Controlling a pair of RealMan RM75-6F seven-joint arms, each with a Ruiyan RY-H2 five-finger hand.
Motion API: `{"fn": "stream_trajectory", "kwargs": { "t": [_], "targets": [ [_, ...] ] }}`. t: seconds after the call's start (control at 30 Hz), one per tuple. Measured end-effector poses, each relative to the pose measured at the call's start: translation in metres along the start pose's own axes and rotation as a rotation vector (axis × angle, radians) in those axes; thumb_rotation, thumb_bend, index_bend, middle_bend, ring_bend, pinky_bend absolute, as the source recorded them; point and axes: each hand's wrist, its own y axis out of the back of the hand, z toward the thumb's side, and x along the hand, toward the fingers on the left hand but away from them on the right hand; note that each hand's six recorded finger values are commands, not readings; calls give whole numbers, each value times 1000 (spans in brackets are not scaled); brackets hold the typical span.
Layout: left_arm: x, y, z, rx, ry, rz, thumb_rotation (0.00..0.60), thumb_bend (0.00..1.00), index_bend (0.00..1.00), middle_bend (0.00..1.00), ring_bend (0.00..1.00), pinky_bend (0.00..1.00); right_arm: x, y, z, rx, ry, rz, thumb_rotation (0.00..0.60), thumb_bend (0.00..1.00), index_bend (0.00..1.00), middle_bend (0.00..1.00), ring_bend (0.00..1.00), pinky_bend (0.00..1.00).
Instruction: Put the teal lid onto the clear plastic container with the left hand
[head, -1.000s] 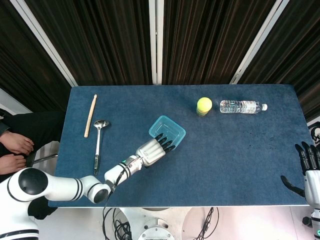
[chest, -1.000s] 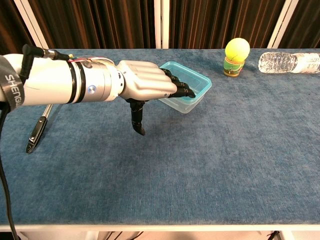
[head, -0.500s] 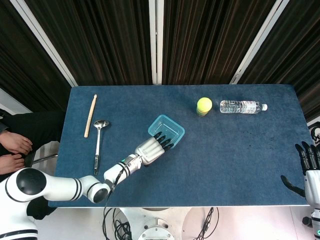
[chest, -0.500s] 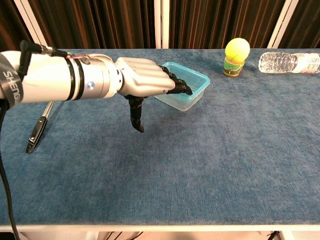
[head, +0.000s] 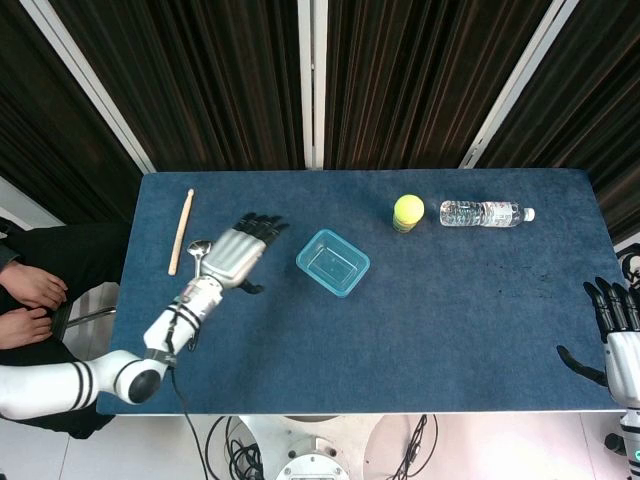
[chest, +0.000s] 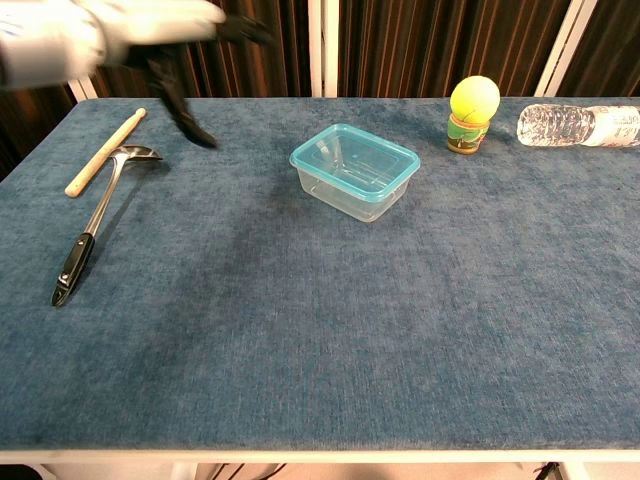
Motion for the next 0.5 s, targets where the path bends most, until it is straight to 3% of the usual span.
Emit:
{"fn": "stream_trajectory", "kwargs": {
  "t": [0.2,0.5],
  "targets": [
    [-58,10,-86,-73,240,125,600,0,49,0,0,16,-9,-4,0,-45,19,18,600,113,0,66,0,14],
    [-170,-2,-164,-108,466,320,600,0,53,0,0,0,-16,-7,11,-65,83,25,600,113,0,65,0,14]
  ]
}}
